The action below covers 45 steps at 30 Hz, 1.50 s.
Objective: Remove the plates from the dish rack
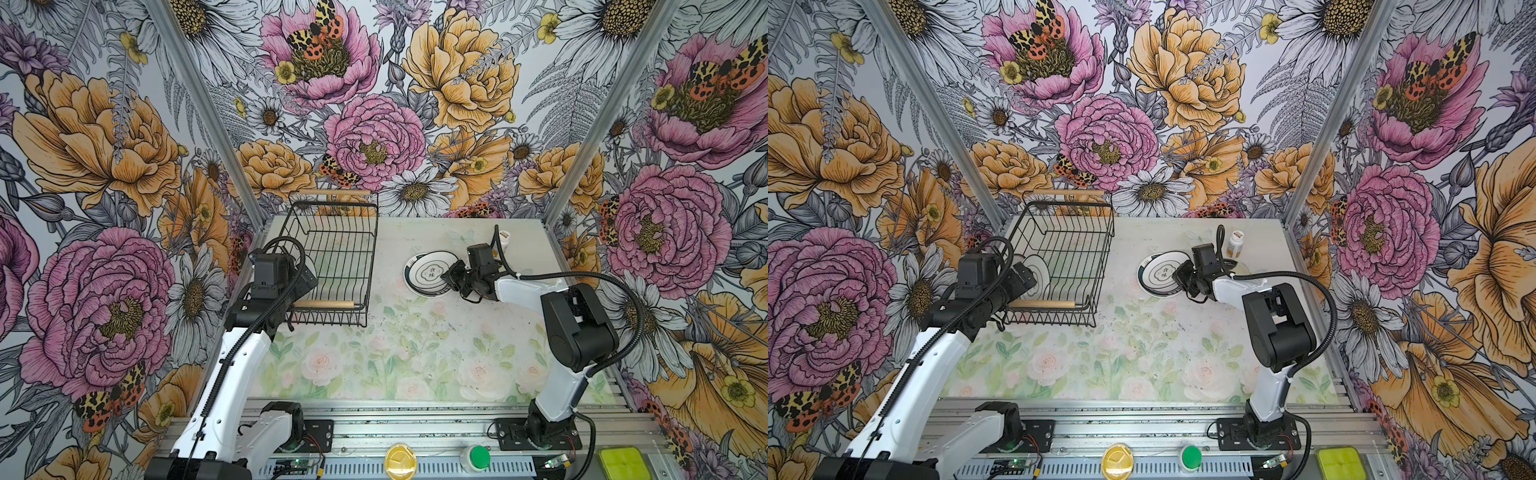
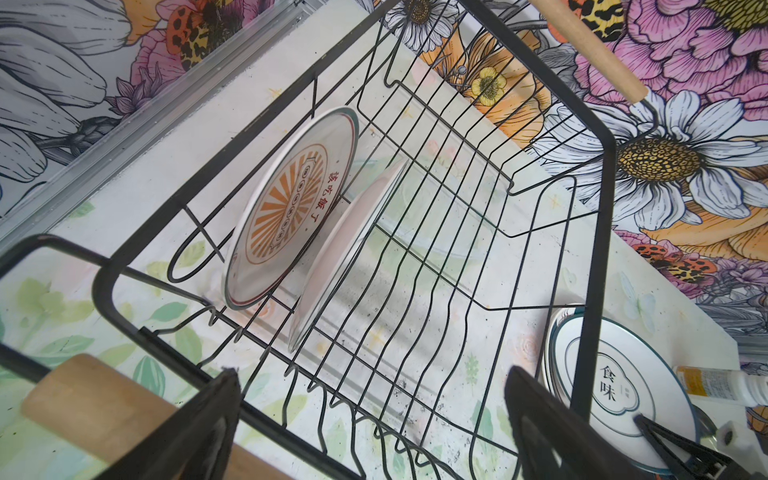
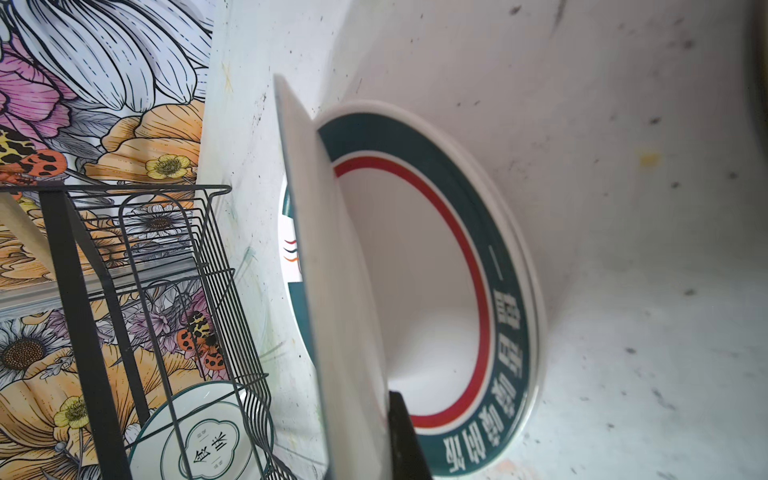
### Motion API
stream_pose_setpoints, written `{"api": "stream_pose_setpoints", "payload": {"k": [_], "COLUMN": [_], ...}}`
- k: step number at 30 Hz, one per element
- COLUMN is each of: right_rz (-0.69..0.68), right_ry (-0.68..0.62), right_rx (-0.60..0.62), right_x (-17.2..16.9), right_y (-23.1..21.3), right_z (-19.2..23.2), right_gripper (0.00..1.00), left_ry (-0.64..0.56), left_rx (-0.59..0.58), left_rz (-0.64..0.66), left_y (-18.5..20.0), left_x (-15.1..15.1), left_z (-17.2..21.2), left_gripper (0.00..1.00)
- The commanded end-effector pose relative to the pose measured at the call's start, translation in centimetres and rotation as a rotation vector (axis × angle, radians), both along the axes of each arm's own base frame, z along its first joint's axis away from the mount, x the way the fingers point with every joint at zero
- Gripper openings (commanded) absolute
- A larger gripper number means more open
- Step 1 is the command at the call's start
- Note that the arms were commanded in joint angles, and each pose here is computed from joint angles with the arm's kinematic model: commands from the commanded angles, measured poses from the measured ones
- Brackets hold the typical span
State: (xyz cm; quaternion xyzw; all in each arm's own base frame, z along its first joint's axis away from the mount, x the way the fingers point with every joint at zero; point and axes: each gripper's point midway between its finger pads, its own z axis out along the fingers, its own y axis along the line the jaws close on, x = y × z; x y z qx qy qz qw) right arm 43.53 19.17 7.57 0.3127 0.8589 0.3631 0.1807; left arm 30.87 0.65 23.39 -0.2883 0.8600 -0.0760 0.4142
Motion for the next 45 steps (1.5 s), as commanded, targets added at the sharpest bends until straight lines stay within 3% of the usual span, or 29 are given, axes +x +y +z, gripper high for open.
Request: {"api": "stream_pose_setpoints", "payload": {"k": [1, 4, 10, 17, 29, 45], "right_rz": [0.029, 0.041, 0.048, 0.079, 0.141, 0.202], "right_ry": [-0.012, 0.004, 0.019, 0.034, 0.061, 0.101], "right_rx": [-0.002, -0.022, -0.035, -0.142, -0.338, -0.505], "right_x": [0.5, 0.3, -0.2, -0.7, -1.4, -2.4], "right_y": [1.1, 1.1, 1.1, 0.4, -0.3, -1.2], "right_z": [0.2, -0.2, -0.7, -0.6, -0.4, -0.9], "right_gripper": [0.15, 0.24, 0.34, 0.50, 0.53, 0.55], "left_ry": [-0.015, -0.018, -0.013, -0.012, -0.016, -0.015], "left_rx": [0.000, 0.000, -0.006, -0.009, -0.003, -0.004], "left_rz": [-0.021, -0.022, -0.025, -0.032, -0.033, -0.033], "left_y": [-0.1, -0.1, -0.2, -0.4, -0.3, -0.3], "left_x": [0.3, 0.3, 0.5, 0.6, 0.6, 0.7], "left_z": [0.0, 0.0, -0.3, -0.4, -0.3, -0.5], "left_gripper": [0.99, 0.99, 0.99, 0.99, 0.99, 0.99]}}
